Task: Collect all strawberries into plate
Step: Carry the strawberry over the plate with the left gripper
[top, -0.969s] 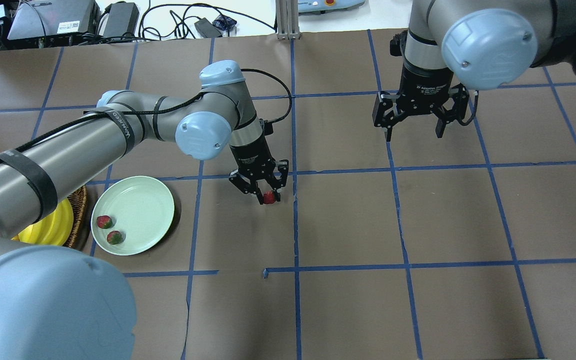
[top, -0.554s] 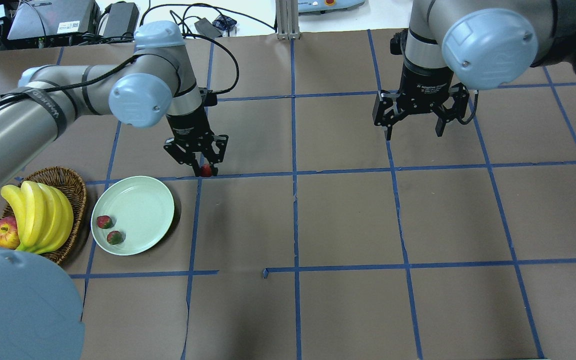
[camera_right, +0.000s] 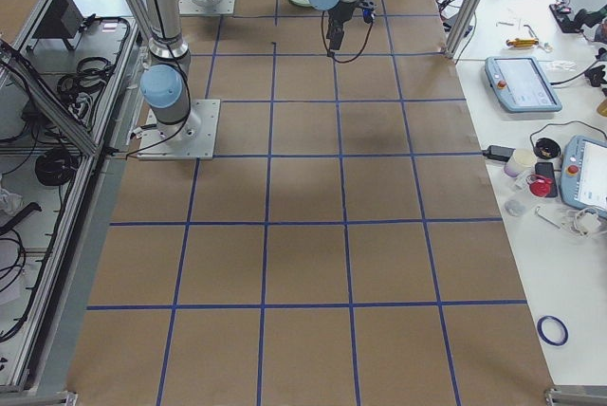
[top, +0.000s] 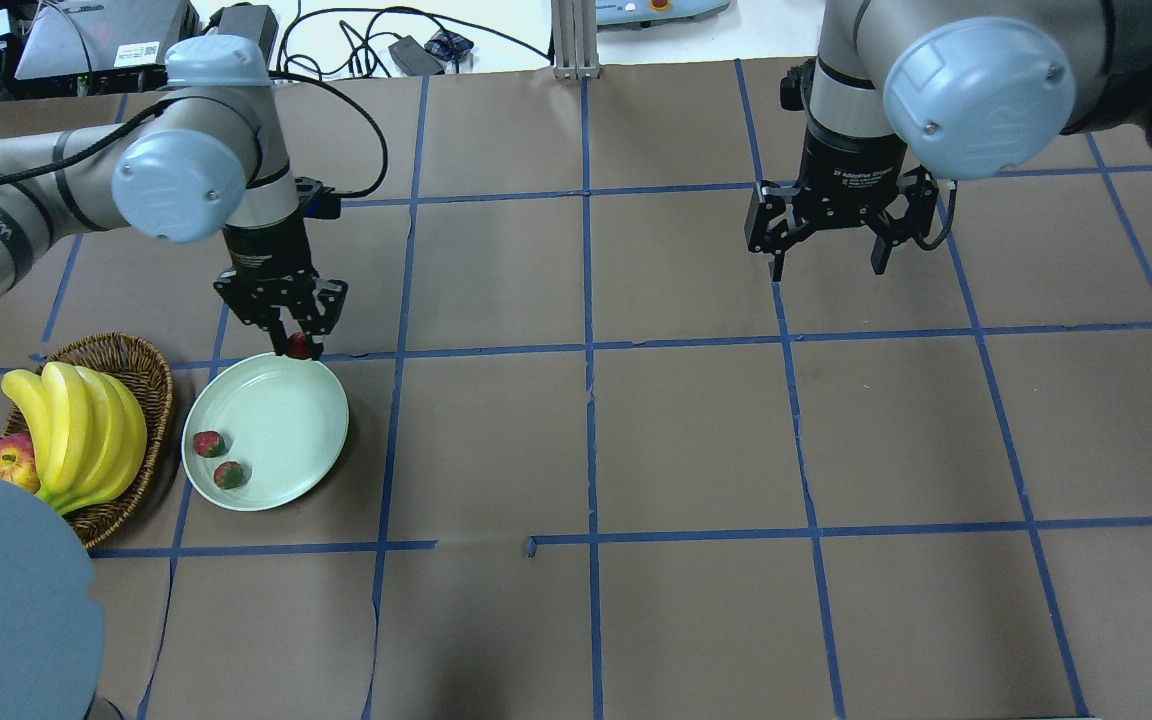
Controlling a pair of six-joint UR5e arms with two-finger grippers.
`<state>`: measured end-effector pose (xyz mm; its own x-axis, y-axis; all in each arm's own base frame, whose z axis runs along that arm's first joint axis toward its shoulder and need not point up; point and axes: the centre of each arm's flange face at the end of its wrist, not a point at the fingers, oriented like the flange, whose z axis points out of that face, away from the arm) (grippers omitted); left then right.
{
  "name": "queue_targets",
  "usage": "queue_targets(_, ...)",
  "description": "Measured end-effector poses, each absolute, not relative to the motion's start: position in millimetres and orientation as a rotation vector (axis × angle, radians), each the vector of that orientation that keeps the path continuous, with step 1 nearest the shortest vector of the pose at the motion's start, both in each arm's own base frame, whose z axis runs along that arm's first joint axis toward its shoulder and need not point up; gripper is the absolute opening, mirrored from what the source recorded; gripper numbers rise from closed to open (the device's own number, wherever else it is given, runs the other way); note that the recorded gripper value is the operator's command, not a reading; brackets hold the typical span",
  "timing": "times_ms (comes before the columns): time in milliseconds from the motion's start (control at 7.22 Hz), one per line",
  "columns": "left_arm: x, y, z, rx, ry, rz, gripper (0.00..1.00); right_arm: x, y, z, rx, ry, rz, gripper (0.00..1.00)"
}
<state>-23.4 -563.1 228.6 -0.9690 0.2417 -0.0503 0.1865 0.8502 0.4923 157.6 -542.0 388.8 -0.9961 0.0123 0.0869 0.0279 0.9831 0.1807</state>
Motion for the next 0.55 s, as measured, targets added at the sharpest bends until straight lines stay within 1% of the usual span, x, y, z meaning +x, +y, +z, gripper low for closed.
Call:
queue_targets(138, -20, -554, 212, 0.346, 2.907, 0.81, 0.84, 157, -542, 389, -0.03, -3.044, -0.279, 1.0)
queue_targets(277, -21, -550, 199, 0.345, 2.907, 0.836, 0.98, 158, -542, 388, -0.029, -3.045, -0.281, 1.0)
queue_targets(554, -25, -545, 195, 0.349, 2.909, 0.842, 1.0, 158, -542, 387, -0.025, -3.046, -0.285, 1.0)
